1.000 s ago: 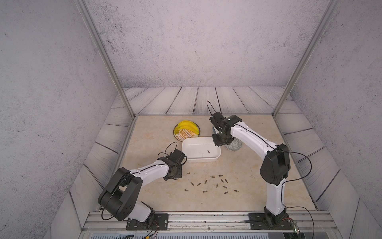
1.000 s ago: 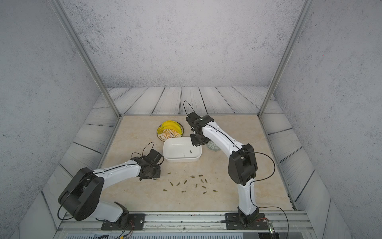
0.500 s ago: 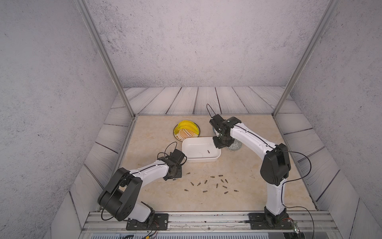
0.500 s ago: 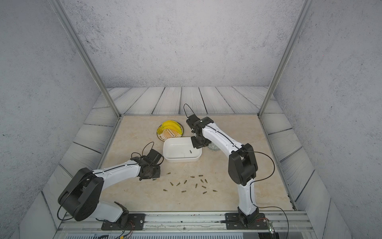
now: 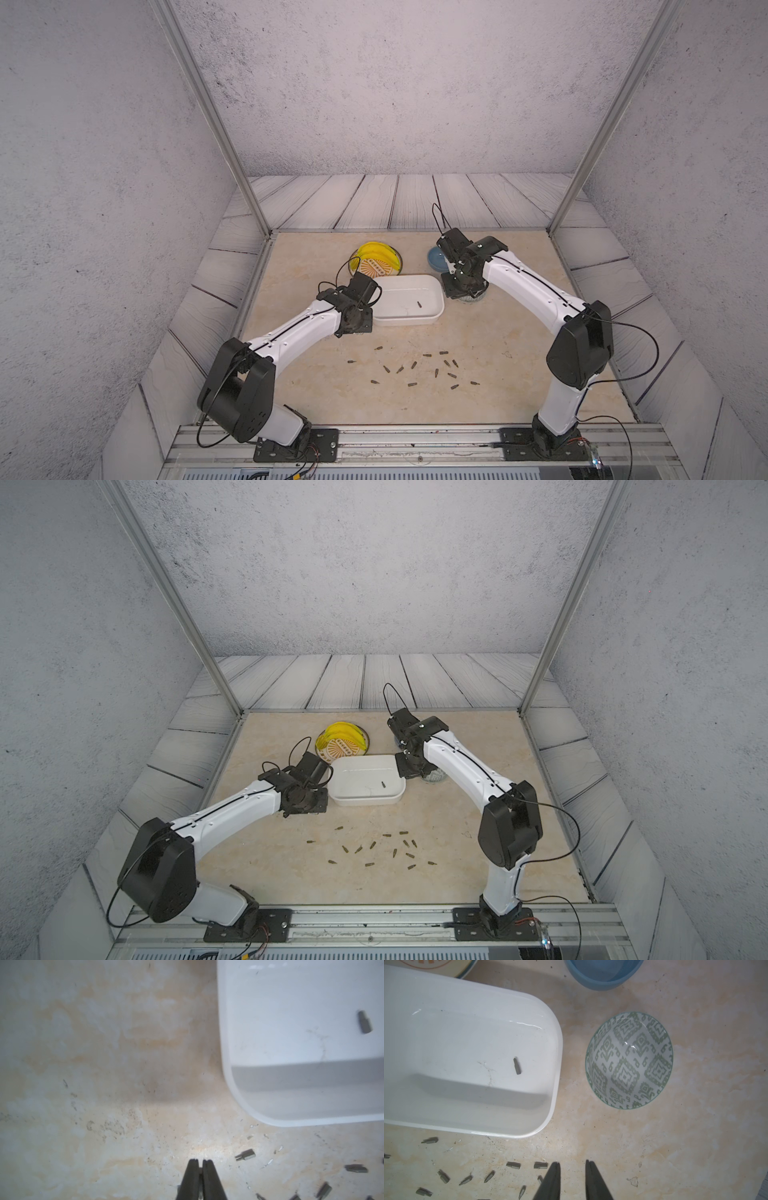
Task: Put the bit on the desktop into the storage box
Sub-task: Pick up the screwdriver bit from the center of the board, then place the screwdriver bit in the storage box.
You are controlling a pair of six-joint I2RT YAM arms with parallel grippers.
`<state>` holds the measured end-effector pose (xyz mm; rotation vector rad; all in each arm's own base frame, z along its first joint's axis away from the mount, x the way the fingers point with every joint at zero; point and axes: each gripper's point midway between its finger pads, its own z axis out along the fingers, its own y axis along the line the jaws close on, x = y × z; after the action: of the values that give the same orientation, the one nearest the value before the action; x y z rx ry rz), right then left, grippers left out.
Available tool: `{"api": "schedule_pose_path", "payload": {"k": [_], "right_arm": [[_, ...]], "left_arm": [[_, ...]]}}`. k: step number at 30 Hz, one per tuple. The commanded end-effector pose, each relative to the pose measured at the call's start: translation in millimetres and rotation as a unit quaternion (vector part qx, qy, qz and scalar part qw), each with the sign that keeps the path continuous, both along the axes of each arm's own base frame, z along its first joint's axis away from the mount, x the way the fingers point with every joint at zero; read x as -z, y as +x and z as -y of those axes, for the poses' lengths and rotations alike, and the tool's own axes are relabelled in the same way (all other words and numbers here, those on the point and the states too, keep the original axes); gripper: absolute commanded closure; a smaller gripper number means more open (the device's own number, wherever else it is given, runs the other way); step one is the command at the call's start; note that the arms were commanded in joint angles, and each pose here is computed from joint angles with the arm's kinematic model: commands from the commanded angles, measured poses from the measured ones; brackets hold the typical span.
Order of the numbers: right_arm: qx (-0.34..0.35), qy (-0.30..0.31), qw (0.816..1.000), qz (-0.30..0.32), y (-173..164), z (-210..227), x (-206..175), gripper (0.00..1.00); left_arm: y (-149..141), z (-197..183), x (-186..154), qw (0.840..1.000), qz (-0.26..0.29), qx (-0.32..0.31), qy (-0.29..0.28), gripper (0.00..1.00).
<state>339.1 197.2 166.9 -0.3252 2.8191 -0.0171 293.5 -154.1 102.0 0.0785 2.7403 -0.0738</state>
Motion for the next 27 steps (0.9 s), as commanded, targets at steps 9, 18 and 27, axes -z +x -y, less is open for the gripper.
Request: {"api": "schedule_pose_path", "payload": {"k": [9, 18, 27], "right_arm": [[0.063, 0.005, 0.998, -0.031, -50.0, 38.5, 27.4, 0.74], [0.079, -0.001, 0.995, -0.068, -83.8, 55.0, 60.0, 0.74], [0.071, 0.001, 0.996, -0.062, -74.5, 49.2, 56.0, 0.74]], "left_arm": [[59.1, 39.0, -39.8, 0.998, 0.032, 0.056, -0.004, 0.93], [75.8, 62.3, -22.5, 0.997, 0.009, 0.081, -0.016, 0.79], [19.4, 22.4, -30.3, 0.998, 0.019, 0.055, -0.022, 0.39]]}}
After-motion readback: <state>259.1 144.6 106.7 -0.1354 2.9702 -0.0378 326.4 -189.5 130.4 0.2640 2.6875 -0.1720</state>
